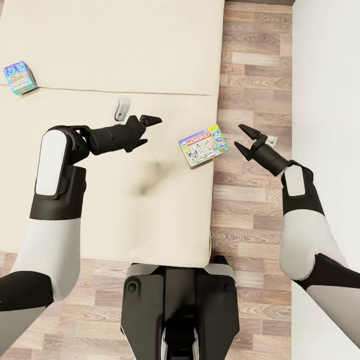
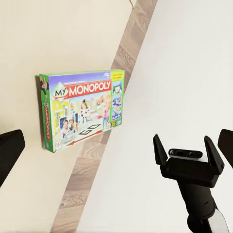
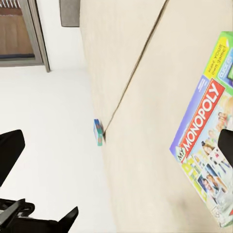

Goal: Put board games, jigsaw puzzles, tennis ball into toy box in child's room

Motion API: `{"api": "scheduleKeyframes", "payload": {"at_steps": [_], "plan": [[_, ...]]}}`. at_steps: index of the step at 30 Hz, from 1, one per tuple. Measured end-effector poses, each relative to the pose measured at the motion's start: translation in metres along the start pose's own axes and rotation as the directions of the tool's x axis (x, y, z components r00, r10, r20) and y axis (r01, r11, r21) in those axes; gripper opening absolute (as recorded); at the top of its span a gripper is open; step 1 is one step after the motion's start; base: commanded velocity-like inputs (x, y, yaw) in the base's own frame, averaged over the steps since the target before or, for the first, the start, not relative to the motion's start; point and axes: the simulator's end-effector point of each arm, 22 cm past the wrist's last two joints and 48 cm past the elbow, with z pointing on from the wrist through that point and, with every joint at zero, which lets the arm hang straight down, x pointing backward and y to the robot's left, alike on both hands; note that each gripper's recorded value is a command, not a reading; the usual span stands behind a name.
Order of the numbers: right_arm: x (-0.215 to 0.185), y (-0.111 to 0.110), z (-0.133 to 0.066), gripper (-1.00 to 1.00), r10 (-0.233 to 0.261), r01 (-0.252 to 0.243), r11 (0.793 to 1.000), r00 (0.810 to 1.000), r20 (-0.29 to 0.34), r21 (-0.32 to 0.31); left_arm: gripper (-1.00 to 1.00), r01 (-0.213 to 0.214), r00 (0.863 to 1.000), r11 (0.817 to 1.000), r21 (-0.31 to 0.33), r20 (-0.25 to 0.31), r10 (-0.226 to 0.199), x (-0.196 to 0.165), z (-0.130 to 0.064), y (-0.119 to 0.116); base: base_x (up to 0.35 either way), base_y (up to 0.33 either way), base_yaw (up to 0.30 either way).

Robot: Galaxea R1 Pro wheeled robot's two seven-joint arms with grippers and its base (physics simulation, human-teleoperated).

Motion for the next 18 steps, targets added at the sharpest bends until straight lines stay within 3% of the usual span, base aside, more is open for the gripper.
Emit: {"api": "scheduleKeyframes", "payload": {"at_steps": [18], "plan": [[0.029, -0.045, 0.0, 1.0, 0.002, 0.001, 0.997, 1.0, -0.031, 0.073, 1.0, -0.01, 1.0, 1.0, 0.001, -0.012, 0.01, 0.004, 0.001, -0.002, 0.0, 0.0, 0.0]]}}
